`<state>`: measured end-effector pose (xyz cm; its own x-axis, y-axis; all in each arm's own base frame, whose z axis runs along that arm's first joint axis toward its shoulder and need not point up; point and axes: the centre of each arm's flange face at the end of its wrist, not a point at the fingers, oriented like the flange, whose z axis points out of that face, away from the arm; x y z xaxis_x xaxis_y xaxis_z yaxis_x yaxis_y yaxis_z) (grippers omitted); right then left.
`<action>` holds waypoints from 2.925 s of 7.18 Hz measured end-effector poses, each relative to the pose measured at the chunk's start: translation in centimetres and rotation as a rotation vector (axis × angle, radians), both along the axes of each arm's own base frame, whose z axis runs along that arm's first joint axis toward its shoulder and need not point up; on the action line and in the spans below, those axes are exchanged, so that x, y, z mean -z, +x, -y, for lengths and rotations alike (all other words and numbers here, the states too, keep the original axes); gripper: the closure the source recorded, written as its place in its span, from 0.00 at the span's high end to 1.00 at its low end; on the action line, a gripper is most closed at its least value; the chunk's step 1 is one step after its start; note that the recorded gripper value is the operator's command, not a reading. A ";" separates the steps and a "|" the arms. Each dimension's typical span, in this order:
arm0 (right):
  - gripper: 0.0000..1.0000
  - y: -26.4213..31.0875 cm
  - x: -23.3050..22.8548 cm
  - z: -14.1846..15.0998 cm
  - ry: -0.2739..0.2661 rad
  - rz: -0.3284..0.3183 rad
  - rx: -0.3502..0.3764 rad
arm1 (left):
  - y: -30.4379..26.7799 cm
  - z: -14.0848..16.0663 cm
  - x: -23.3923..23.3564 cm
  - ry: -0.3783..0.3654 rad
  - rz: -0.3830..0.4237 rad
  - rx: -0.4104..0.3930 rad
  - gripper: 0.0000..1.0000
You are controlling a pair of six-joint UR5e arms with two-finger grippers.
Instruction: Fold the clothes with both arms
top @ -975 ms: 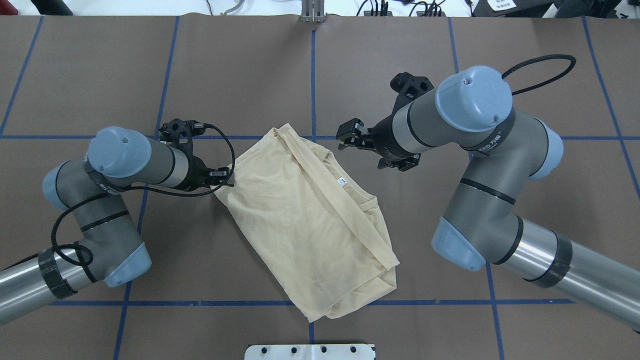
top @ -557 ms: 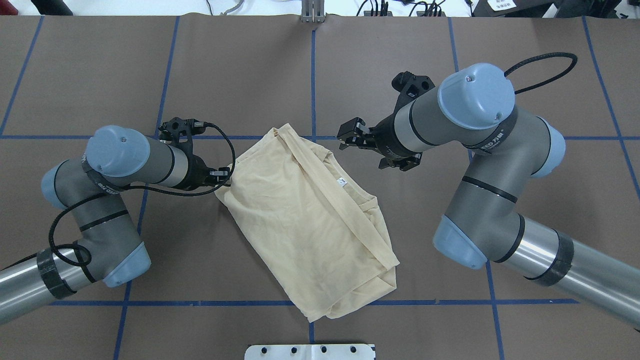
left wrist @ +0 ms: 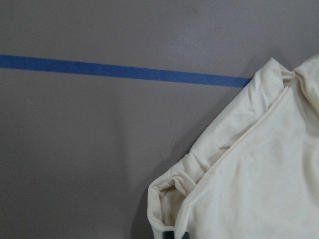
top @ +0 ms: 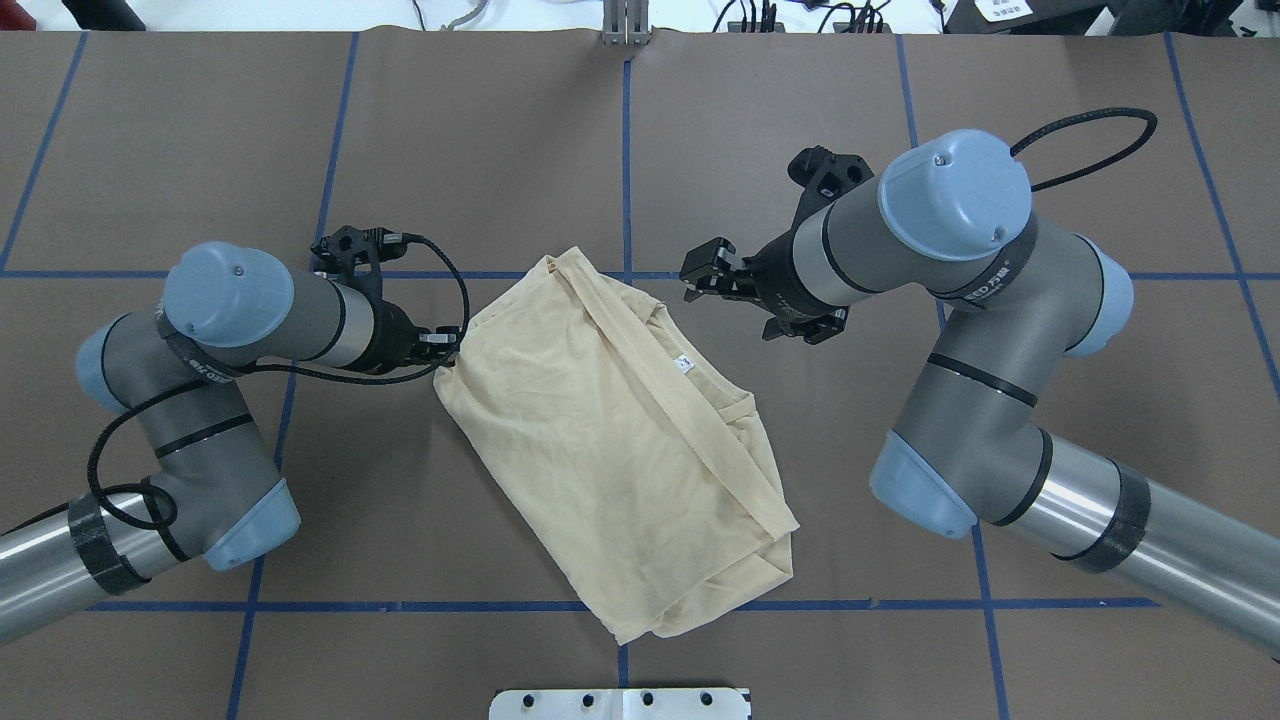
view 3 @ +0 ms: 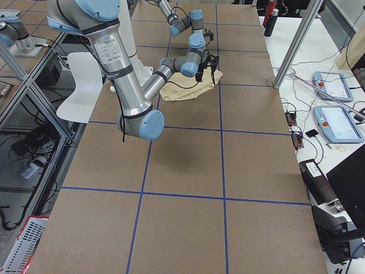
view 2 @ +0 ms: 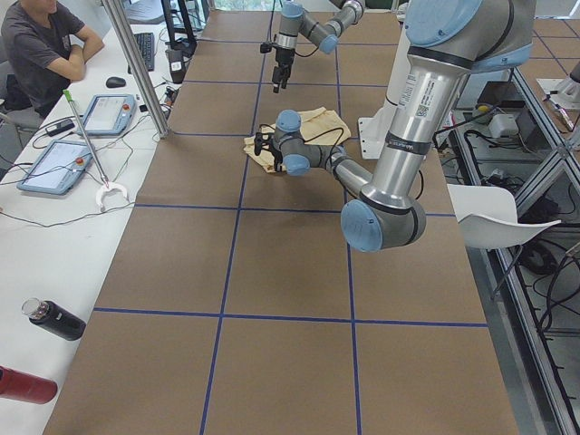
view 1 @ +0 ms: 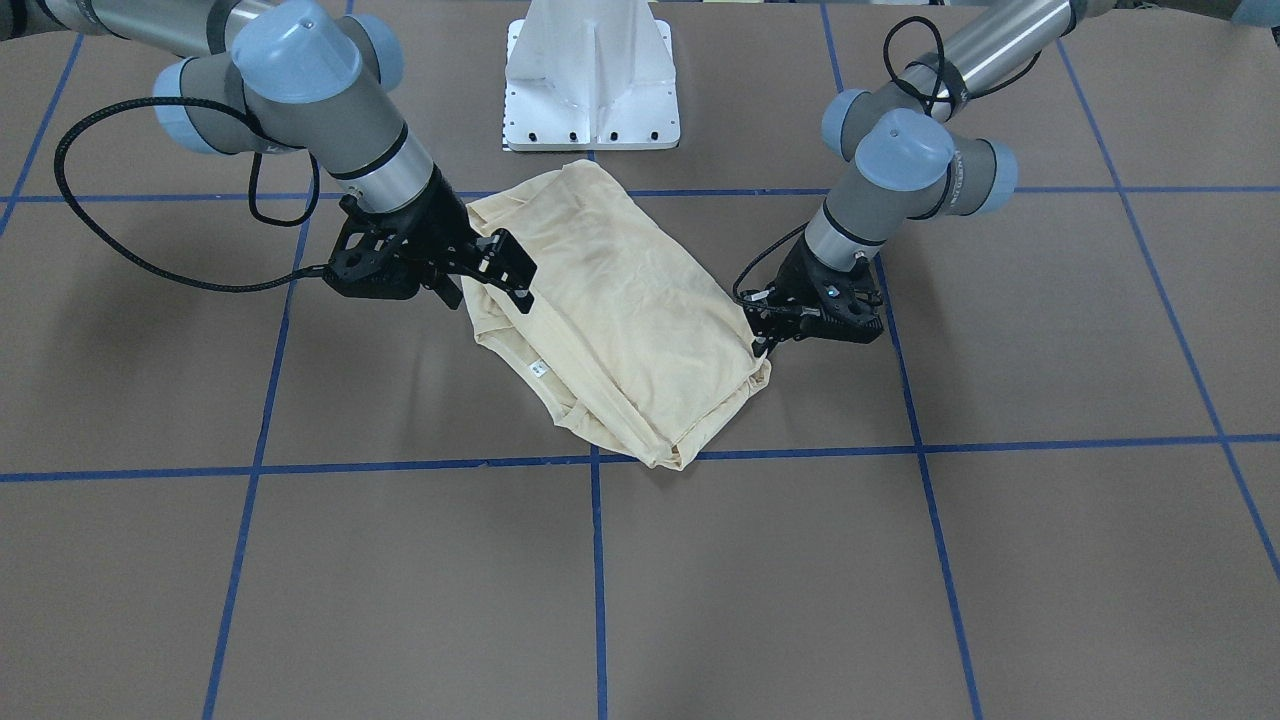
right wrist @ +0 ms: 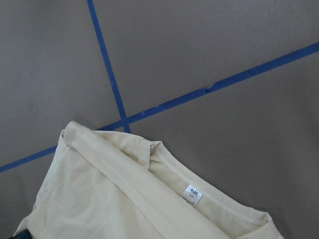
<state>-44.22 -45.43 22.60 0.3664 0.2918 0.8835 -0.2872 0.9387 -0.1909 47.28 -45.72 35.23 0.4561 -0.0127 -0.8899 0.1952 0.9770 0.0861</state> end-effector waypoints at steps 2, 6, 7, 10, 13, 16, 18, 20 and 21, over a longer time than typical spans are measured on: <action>1.00 0.0 -0.1 0.0 0.000 -0.001 -0.002 | 0.8 2.7 0.6 -0.028 0.001 0.040 0.00; 1.00 0.1 -0.3 0.2 0.002 -0.007 -0.011 | 1.3 12.6 3.3 -0.033 0.026 0.157 0.00; 1.00 0.1 -0.3 0.2 0.002 -0.008 -0.012 | 1.9 14.7 4.5 -0.020 0.035 0.194 0.00; 1.00 0.2 -0.7 0.2 -0.001 -0.012 -0.012 | 2.3 18.9 4.4 0.006 0.045 0.258 0.77; 1.00 0.2 -1.3 0.1 -0.005 -0.020 -0.012 | 1.8 19.8 4.2 0.054 0.065 0.276 1.00; 1.00 -0.6 -2.3 -0.7 -0.002 -0.040 -0.011 | -2.3 21.5 5.5 0.078 0.046 0.285 1.00; 1.00 -1.9 -1.5 -1.4 0.049 -0.056 0.010 | -6.4 19.7 4.0 0.100 0.025 0.241 1.00; 1.00 -4.1 0.9 -2.0 0.128 -0.170 0.080 | -9.7 16.3 2.7 0.137 0.022 0.215 1.00; 1.00 -5.9 2.1 -2.9 0.181 -0.238 0.107 | -10.8 15.0 2.1 0.139 0.021 0.207 1.00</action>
<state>-50.14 -42.55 20.47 0.5894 0.0864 0.8032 -0.2016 0.9785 0.0427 36.45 -60.76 33.12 0.4745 0.0142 -0.8802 0.3870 0.8947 0.2231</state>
